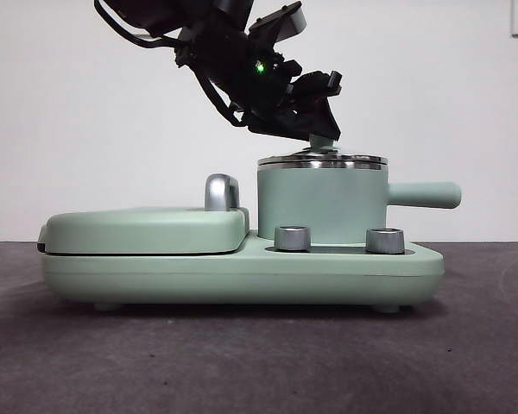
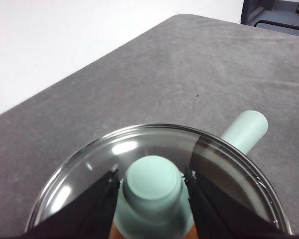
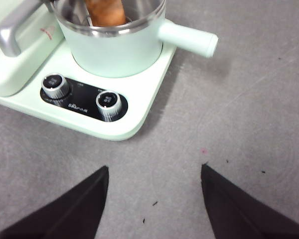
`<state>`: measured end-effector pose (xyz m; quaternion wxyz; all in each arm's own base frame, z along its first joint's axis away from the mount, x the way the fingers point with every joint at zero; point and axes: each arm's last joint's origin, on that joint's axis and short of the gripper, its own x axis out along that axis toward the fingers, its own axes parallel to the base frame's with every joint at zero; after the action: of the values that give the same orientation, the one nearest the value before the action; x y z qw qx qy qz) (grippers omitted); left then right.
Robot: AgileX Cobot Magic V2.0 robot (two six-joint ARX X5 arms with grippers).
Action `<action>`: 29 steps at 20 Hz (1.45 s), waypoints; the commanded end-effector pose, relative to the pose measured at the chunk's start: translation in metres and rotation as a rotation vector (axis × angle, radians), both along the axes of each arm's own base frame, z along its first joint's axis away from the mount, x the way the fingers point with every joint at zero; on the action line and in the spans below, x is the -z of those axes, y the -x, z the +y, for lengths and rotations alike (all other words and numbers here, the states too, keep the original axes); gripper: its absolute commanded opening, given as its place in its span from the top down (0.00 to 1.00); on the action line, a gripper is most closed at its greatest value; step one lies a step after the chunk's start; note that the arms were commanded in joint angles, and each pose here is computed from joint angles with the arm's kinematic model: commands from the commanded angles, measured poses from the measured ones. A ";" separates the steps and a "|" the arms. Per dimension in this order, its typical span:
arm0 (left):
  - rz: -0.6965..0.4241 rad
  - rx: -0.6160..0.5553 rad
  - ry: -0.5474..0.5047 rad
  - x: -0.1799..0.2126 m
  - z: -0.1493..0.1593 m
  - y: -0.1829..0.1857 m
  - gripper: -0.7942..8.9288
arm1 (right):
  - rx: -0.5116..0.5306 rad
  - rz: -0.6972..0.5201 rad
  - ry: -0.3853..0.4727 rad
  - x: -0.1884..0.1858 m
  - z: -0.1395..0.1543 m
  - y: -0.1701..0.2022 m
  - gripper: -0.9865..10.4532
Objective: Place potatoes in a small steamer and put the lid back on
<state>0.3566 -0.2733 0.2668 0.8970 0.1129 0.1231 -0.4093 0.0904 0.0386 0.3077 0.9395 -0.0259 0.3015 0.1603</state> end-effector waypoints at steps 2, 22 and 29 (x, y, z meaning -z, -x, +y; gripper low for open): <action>0.020 -0.013 0.069 -0.031 0.005 0.009 0.69 | 0.002 -0.002 -0.004 -0.001 0.001 0.000 0.66; 0.346 -0.403 0.277 -0.043 0.185 0.154 0.69 | -0.051 0.034 -0.030 0.001 0.004 -0.004 0.66; 0.411 -0.431 0.293 -0.022 0.207 0.208 0.69 | -0.134 0.105 -0.060 0.008 0.019 -0.030 0.66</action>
<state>0.1468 -0.0648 0.2878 0.9267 -0.1255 0.2646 -0.2354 0.1198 0.0567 0.2987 0.9090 -0.0094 0.3474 0.2299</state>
